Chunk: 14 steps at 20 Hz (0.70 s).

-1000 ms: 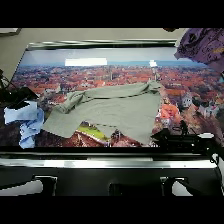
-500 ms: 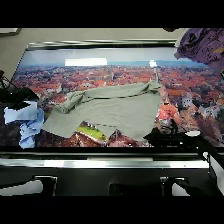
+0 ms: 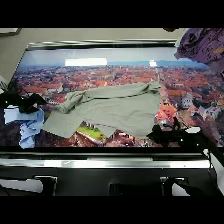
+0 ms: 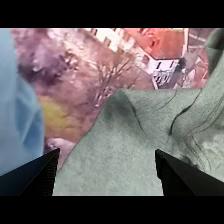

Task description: Fold the clothes and pants, and hang the long-sleeved shirts on hangers.

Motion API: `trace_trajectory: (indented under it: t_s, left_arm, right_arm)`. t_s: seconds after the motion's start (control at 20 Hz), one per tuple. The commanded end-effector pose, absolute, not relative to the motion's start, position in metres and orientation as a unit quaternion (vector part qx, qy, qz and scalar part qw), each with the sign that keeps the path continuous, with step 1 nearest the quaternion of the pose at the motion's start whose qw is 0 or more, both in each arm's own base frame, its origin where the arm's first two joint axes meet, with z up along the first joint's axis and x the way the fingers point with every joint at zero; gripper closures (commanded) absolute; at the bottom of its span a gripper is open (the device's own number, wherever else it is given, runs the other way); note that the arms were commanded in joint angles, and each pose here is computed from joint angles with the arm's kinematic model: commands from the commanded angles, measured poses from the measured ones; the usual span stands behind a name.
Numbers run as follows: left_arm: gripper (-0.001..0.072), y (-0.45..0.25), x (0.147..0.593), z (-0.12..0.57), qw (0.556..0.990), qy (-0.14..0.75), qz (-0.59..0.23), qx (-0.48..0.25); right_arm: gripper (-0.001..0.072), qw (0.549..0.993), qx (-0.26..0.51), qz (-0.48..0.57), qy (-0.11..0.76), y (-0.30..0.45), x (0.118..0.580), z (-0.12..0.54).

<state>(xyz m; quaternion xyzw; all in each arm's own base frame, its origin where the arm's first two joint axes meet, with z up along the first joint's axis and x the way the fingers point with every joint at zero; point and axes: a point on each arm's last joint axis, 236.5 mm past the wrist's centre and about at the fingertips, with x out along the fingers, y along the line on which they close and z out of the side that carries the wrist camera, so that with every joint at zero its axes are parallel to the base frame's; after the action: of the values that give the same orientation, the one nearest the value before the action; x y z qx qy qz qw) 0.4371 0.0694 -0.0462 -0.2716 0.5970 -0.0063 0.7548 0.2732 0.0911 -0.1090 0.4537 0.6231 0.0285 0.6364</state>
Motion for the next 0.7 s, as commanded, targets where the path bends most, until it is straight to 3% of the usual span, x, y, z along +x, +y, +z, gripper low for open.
trace_trajectory:
  t_s: [0.0,0.2,0.65]
  left_arm:
    - [0.0032,0.056,0.447,-0.064,0.763,0.593,-0.065,-0.25]
    - [0.0032,0.059,0.454,-0.075,0.776,0.583,-0.083,-0.226]
    - [0.0035,0.041,0.439,-0.098,0.737,0.617,-0.114,-0.251]
  right_arm:
    - [0.0679,0.636,0.459,0.032,0.619,0.091,0.283,-0.098]
    - [0.0678,0.634,0.452,0.035,0.627,0.092,0.279,-0.098]
    - [0.0678,0.638,0.451,0.03,0.624,0.089,0.281,-0.099]
